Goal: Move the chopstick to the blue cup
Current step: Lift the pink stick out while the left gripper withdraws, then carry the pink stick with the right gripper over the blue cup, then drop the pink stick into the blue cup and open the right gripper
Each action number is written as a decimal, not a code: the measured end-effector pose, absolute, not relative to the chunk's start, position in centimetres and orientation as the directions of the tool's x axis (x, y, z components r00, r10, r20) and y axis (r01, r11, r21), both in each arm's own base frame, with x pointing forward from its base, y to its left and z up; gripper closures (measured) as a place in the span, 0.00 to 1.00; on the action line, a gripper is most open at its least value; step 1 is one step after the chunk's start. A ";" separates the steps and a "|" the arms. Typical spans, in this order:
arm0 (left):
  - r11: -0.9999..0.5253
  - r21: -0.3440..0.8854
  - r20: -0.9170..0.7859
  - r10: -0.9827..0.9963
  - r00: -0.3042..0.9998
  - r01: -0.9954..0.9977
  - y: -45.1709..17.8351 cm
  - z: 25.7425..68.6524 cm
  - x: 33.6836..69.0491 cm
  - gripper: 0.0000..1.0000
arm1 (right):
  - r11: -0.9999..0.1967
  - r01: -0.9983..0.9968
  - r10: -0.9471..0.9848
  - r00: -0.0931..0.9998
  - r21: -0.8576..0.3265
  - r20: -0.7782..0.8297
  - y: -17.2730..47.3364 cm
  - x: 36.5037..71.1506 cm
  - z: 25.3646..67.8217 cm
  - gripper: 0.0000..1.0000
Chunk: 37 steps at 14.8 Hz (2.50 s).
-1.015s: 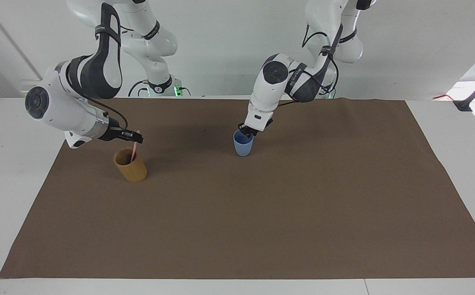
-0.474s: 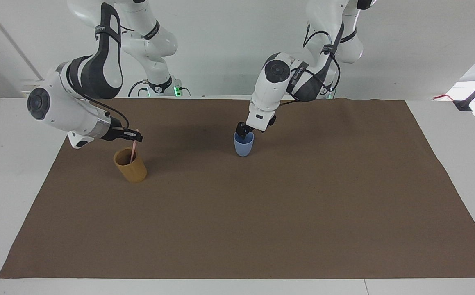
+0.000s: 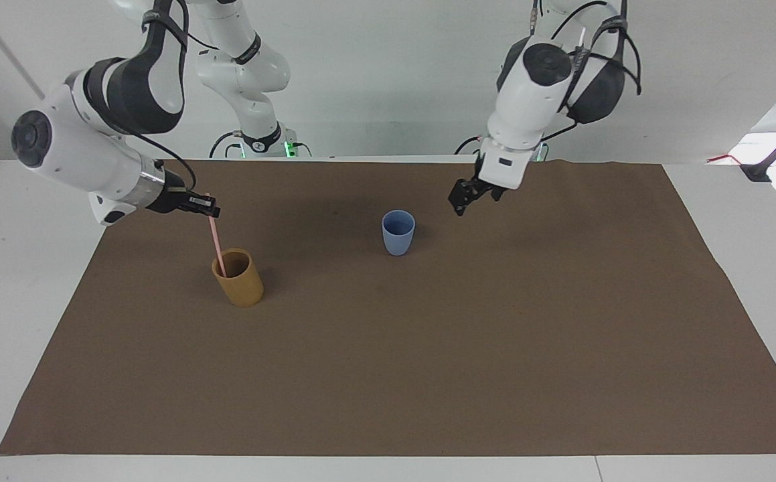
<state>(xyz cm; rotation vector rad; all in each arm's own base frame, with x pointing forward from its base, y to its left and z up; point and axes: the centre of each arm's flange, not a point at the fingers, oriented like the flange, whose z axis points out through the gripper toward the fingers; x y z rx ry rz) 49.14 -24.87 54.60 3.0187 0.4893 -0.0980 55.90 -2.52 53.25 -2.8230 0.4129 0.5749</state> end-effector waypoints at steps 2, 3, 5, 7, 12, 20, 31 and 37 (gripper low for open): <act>-0.971 0.074 -0.061 0.224 0.973 0.229 -17.6 56.3 51.6 0.00 | -0.930 -0.328 -0.246 0.891 -0.168 -0.381 -1.7 55.7 58.2 0.91; -0.982 0.063 -0.050 0.177 0.983 0.180 -13.9 56.9 52.7 0.00 | -0.917 -0.358 -0.274 0.886 -0.175 -0.374 -0.2 55.8 60.1 0.91; -0.998 0.014 -0.030 0.065 0.997 0.065 -7.6 57.3 54.2 0.00 | -0.877 -0.448 -0.362 0.853 -0.172 -0.377 6.0 56.4 62.3 0.91; -1.000 -0.006 -0.024 -0.015 1.000 -0.015 -5.0 57.6 54.7 0.00 | -0.823 -0.538 -0.452 0.815 -0.184 -0.362 15.7 56.9 63.0 0.91; -0.987 -0.111 -0.008 -0.115 0.993 -0.115 -5.3 60.1 55.4 0.00 | -0.687 -0.702 -0.592 0.689 -0.185 -0.418 32.4 53.6 60.1 0.91; -0.997 -0.036 -0.024 -0.065 0.998 -0.066 -1.5 59.5 55.9 0.00 | -0.573 -0.816 -0.668 0.516 -0.072 -0.536 38.1 47.0 54.7 0.91; -0.999 0.016 -0.045 -0.032 0.998 -0.031 -0.3 59.1 55.8 0.00 | -0.507 -0.861 -0.685 0.436 -0.049 -0.583 36.1 45.1 50.7 0.81; -0.999 0.028 -0.046 -0.017 0.999 -0.016 -0.6 59.2 55.8 0.00 | -0.562 -0.802 -0.723 0.594 -0.200 -0.353 27.7 50.7 53.6 0.21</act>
